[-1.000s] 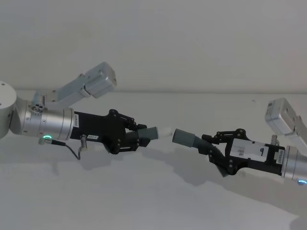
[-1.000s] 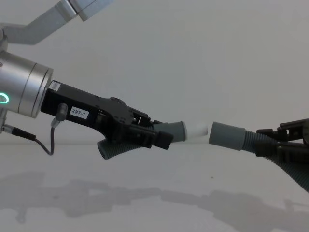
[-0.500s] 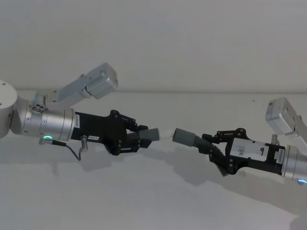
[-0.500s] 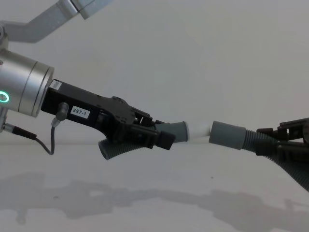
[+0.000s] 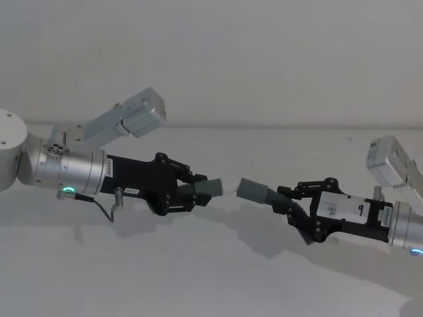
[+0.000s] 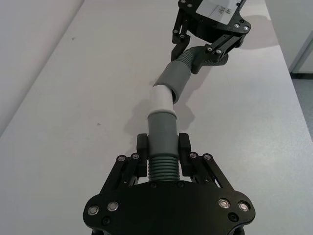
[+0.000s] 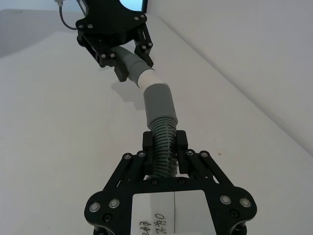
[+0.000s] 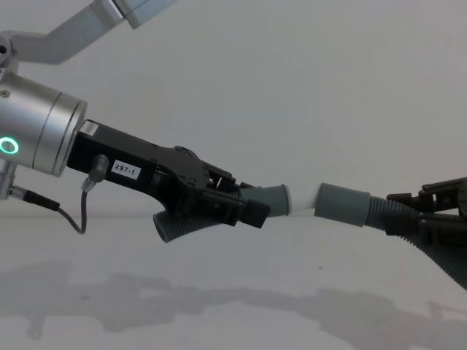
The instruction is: Use both hands to pick up one end of the pipe from the table, align the ends, and insert them.
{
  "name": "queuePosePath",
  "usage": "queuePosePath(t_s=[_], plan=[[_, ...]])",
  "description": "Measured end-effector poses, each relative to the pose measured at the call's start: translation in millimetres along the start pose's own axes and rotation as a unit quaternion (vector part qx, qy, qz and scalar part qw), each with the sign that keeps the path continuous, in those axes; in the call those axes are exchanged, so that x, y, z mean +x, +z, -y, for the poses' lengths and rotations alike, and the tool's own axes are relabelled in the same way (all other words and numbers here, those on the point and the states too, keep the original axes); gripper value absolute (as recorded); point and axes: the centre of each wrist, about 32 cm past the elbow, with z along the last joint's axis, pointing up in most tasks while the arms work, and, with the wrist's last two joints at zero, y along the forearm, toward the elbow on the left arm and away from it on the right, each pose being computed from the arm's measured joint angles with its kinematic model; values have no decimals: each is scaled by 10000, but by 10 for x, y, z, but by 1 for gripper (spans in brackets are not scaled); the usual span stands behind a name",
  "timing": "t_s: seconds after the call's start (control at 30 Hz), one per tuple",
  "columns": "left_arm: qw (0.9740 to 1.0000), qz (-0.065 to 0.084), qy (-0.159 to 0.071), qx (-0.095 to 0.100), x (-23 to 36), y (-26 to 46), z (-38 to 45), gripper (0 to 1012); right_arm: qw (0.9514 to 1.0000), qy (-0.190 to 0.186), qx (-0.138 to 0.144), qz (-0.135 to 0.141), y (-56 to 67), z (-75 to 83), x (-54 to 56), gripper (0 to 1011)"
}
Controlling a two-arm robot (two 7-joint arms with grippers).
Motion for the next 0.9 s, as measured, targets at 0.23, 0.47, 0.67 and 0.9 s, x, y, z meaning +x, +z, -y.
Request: queuePosePath(t_s=[0.23, 0.47, 0.67, 0.9], plan=[[10000, 15, -87, 35, 5, 12, 17, 364, 10000, 29, 16, 20, 6, 4, 0, 262], [9999, 15, -145, 83, 7, 21, 18, 364, 10000, 39, 36, 25, 10, 5, 3, 262], [9998, 17, -168, 114, 3, 29, 15, 364, 10000, 45, 47, 25, 9, 4, 6, 262], [9998, 13, -174, 135, -2, 39, 10, 364, 10000, 50, 56, 20, 9, 4, 11, 262]])
